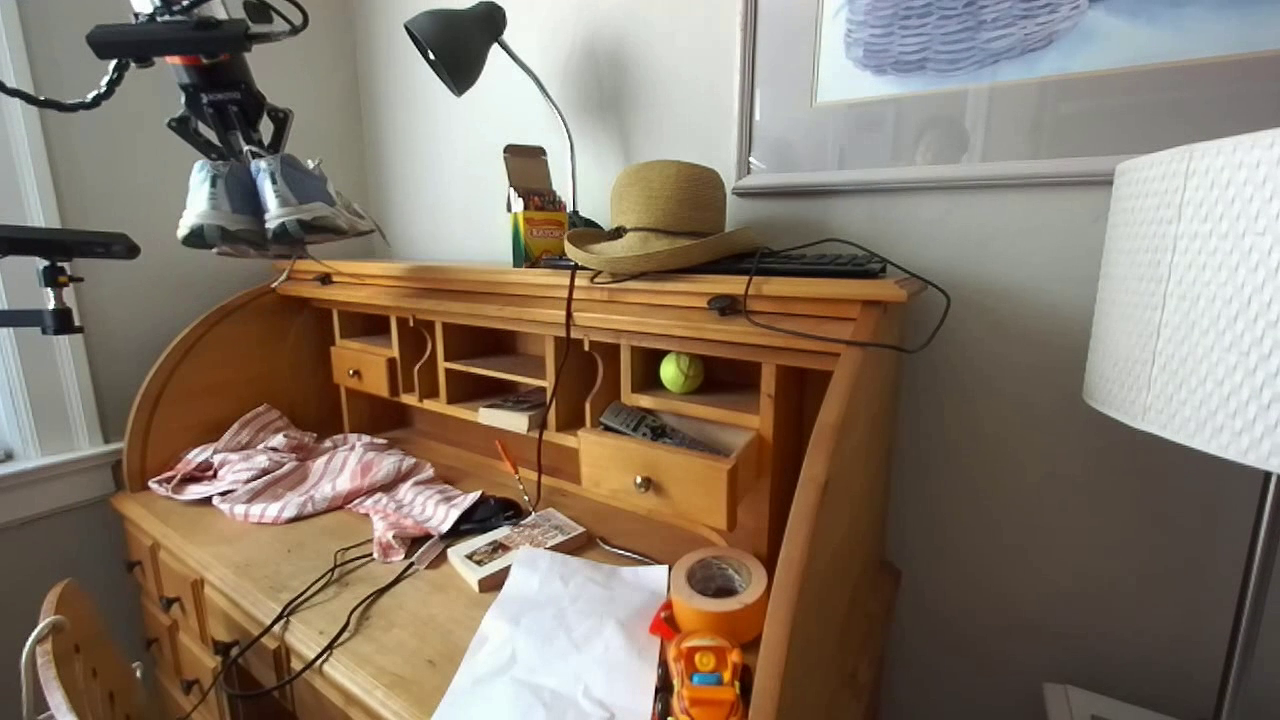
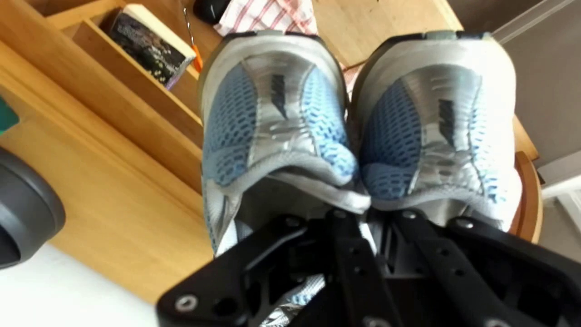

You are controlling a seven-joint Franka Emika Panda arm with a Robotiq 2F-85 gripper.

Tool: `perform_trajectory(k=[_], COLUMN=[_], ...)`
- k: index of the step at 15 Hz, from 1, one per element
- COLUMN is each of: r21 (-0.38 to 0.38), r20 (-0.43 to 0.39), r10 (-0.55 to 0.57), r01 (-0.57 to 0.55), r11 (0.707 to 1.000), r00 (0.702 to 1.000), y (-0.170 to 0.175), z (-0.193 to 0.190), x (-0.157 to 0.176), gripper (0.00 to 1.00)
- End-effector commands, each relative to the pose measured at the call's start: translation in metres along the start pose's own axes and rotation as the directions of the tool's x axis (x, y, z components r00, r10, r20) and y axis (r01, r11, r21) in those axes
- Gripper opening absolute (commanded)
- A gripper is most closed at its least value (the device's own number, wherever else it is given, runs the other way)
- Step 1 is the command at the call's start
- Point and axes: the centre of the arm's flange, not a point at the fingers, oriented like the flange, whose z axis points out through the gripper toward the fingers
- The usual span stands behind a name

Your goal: Put the shoes on the top cabinet

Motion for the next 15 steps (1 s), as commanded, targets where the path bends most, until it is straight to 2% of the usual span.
perform_trajectory(k=[1, 5, 8, 9, 10, 14, 15], r21=[0.000, 0.034, 0.092, 0.041, 0.050, 0.054, 0.053], r20=[-0.075, -0.110, -0.131, -0.108, -0.107, -0.088, -0.089], r10=[0.053, 0.192, 0.237, 0.205, 0.203, 0.208, 0.209], r01=[-0.054, -0.190, -0.226, -0.201, -0.199, -0.204, -0.205], r11=[0.999, 0.981, 0.970, 0.979, 0.979, 0.978, 0.977], r00=[0.996, 0.975, 0.963, 0.973, 0.973, 0.974, 0.974], y=[0.035, 0.063, 0.055, 0.045, 0.045, 0.048, 0.049], z=[-0.028, -0.029, -0.016, 0.003, 0.008, 0.019, 0.018], x=[0.073, 0.130, 0.168, 0.118, 0.127, 0.124, 0.123], gripper=[0.04, 0.04, 0.04, 0.04, 0.15, 0.15, 0.04])
